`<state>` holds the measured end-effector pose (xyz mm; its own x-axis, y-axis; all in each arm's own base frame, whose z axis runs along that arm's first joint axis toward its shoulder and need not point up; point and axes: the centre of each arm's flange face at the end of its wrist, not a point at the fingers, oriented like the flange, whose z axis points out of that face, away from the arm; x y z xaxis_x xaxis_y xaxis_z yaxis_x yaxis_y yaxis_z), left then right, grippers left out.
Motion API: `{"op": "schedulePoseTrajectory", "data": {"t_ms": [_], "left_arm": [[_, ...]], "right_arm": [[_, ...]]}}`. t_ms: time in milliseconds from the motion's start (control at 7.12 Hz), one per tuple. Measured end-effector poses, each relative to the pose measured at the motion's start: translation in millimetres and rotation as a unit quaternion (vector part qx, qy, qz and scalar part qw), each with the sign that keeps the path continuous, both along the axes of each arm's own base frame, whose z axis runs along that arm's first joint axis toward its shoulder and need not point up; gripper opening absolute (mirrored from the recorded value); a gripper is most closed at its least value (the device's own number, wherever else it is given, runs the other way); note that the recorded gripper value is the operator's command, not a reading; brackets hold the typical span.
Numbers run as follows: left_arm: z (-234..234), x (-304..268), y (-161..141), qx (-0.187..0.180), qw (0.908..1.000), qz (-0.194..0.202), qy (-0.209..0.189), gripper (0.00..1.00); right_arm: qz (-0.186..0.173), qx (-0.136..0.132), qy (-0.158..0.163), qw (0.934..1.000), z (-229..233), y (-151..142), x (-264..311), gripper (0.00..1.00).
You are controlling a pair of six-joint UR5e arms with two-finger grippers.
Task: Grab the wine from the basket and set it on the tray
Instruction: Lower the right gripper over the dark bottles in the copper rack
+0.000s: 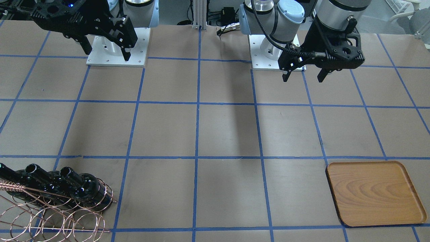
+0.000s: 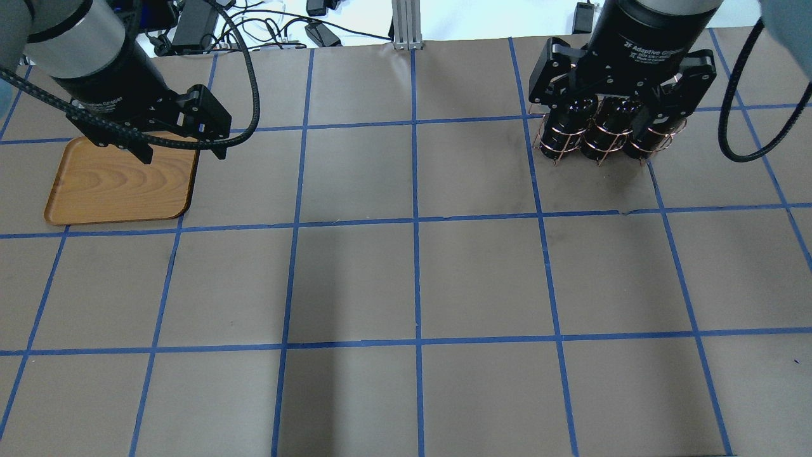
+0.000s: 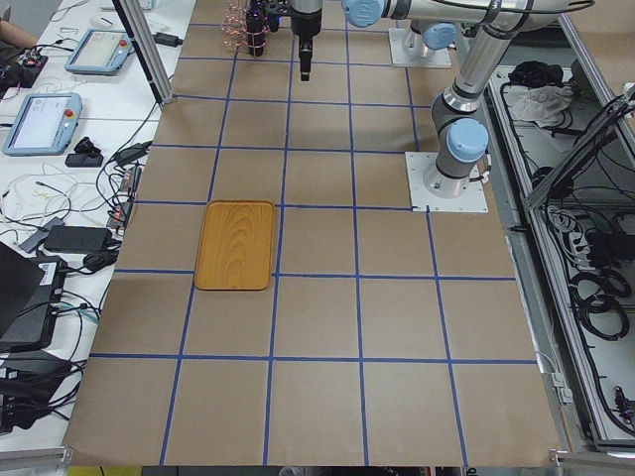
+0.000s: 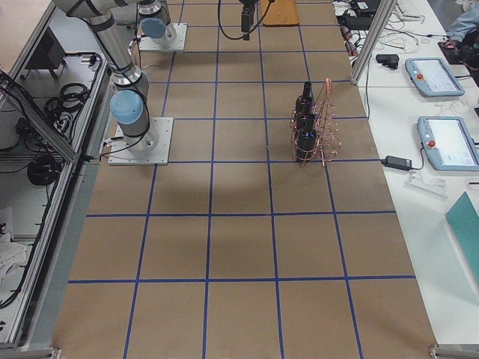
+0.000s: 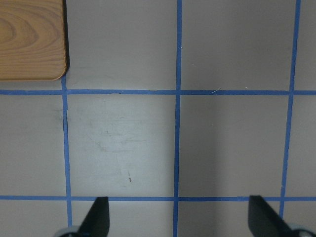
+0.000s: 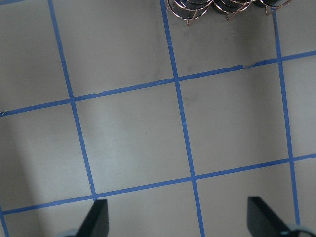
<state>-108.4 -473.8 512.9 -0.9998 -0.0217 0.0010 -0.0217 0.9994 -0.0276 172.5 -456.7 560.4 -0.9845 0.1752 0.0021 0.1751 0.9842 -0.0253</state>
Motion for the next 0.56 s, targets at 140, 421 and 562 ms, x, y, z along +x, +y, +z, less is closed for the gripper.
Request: {"op": "schedulePoseTrajectory", "data": {"t_ms": [140, 421, 562], "left_arm": [[-1.6, 0.2, -0.5, 0.002, 1.0000, 0.000, 0.000, 1.00], [-3.4, 0.7, -1.1, 0.004, 1.0000, 0.002, 0.000, 1.00], [-3.5, 0.9, -1.2, 0.005, 1.0000, 0.005, 0.000, 1.00]], "right_arm": [[0.002, 0.001, 0.000, 1.0000, -0.4, -0.1, 0.0, 1.00], [0.006, 0.002, 0.001, 1.0000, -0.8, -0.4, -0.1, 1.00], [0.010, 0.001, 0.001, 0.9999, -0.8, -0.5, -0.1, 1.00]]}}
